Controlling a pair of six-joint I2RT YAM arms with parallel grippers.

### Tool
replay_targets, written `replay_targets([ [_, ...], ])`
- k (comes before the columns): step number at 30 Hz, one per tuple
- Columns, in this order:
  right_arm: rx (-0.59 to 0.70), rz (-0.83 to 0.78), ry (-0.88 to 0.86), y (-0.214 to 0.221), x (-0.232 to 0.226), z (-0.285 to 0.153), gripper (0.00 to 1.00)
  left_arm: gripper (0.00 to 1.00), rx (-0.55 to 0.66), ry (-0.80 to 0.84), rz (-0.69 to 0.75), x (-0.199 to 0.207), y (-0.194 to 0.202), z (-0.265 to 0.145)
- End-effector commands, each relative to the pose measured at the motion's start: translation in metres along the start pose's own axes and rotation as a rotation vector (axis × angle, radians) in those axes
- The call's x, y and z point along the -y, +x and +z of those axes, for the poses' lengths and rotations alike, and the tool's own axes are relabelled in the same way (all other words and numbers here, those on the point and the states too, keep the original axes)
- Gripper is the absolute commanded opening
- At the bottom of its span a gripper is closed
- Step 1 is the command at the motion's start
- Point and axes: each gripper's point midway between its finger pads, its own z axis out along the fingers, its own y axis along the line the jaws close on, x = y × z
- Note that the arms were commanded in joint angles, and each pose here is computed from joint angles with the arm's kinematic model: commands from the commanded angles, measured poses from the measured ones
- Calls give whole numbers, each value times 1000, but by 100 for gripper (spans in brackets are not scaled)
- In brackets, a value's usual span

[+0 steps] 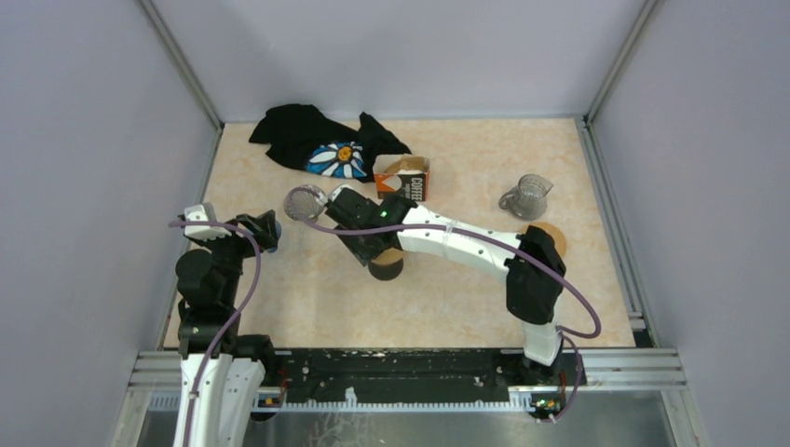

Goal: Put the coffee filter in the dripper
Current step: Place the dripper holder onto the coffee server.

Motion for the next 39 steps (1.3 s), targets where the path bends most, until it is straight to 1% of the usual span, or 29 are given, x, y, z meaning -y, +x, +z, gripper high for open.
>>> replay_targets([
  [1,50,-2,32,-12,0,2,35,99,38,21,-3,6,-15,-1],
  [6,44,-2,44,-10,2,4,39,99,37,22,-3,6,-14,-1],
  [14,66,6,23,-16,1,-7,52,99,37,24,-3,6,-15,-1],
  [20,100,17,-9,-24,-1,-22,60,99,34,24,-3,6,-13,-1],
  [25,144,31,-32,-32,-1,-38,62,99,31,28,-2,7,-13,0],
  [31,201,41,7,-33,13,-55,64,99,22,34,-3,8,-11,1],
  [39,275,108,81,-29,52,-84,67,99,4,40,-4,9,-7,3],
])
